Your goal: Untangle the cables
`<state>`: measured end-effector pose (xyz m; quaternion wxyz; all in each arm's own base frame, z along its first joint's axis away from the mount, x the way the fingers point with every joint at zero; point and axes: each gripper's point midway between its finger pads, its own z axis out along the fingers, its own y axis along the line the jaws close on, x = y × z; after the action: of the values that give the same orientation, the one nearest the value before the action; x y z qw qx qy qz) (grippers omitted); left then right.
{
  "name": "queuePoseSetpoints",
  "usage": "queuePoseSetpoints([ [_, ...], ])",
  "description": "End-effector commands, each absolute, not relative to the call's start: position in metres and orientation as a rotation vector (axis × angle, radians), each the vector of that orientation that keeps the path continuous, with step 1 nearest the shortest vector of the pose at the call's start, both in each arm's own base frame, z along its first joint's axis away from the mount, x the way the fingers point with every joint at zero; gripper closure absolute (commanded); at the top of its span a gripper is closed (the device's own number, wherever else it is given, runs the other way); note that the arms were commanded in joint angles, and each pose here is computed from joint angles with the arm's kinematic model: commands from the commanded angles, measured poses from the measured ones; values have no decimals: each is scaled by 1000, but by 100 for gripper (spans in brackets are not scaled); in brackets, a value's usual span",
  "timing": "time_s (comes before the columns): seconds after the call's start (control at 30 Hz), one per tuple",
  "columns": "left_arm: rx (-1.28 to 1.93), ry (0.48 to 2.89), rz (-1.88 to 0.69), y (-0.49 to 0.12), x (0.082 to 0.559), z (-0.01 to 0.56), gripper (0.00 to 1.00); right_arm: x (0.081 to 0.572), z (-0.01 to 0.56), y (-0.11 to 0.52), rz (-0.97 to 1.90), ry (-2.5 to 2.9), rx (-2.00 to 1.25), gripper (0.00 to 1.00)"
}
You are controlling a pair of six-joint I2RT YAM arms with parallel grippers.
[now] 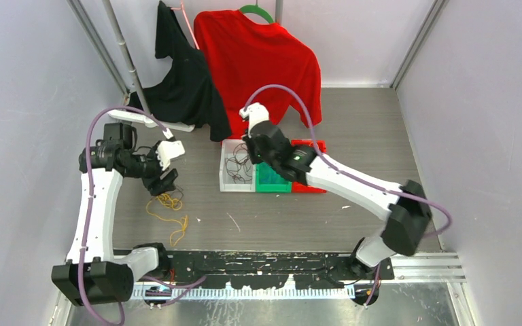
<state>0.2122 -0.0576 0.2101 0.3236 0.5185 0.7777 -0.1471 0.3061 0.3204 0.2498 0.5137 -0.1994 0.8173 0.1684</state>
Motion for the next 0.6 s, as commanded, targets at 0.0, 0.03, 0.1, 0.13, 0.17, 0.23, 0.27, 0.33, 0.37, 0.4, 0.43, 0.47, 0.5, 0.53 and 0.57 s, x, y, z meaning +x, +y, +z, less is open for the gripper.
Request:
queuePoseSetpoints([
  [0.0,1263,2084,-311,-35,236,203,36,334,244,332,285,1949,-507,99],
  [0.03,1263,2097,-290,-30,239,199,36,338,239,336,272,1953,-516,99],
  [0.1,1279,2122,-257,-20,242,189,37,349,227,342,220,1969,-529,99],
  [0.13,1281,2129,-244,-16,243,185,37,353,221,345,194,1979,-543,99],
  [0.17,1289,2132,-236,-13,244,182,37,357,213,348,176,1990,-556,99],
  [0.23,1313,2142,-239,-9,241,176,37,363,202,355,158,2002,-574,99],
  [0.27,1336,2147,-242,-7,239,173,37,366,193,358,144,2012,-586,99],
  [0.33,1362,2158,-247,-5,237,167,37,372,184,364,129,2019,-594,98],
  [0.37,1375,2166,-250,-3,234,163,37,375,180,367,116,2022,-597,95],
  [0.4,1391,2172,-248,0,233,158,37,378,176,367,98,2025,-600,87],
  [0.43,1410,2183,-243,3,231,153,37,380,175,367,85,2027,-598,73],
  [0.47,1419,2197,-237,6,231,148,37,381,177,366,77,2024,-590,64],
  [0.5,1427,2207,-223,11,231,143,37,381,179,366,79,2020,-584,50],
  [0.53,1431,2214,-205,15,232,139,37,380,185,365,93,2009,-571,39],
  [0.57,1431,2223,-192,19,233,134,37,379,190,365,110,1997,-560,32],
])
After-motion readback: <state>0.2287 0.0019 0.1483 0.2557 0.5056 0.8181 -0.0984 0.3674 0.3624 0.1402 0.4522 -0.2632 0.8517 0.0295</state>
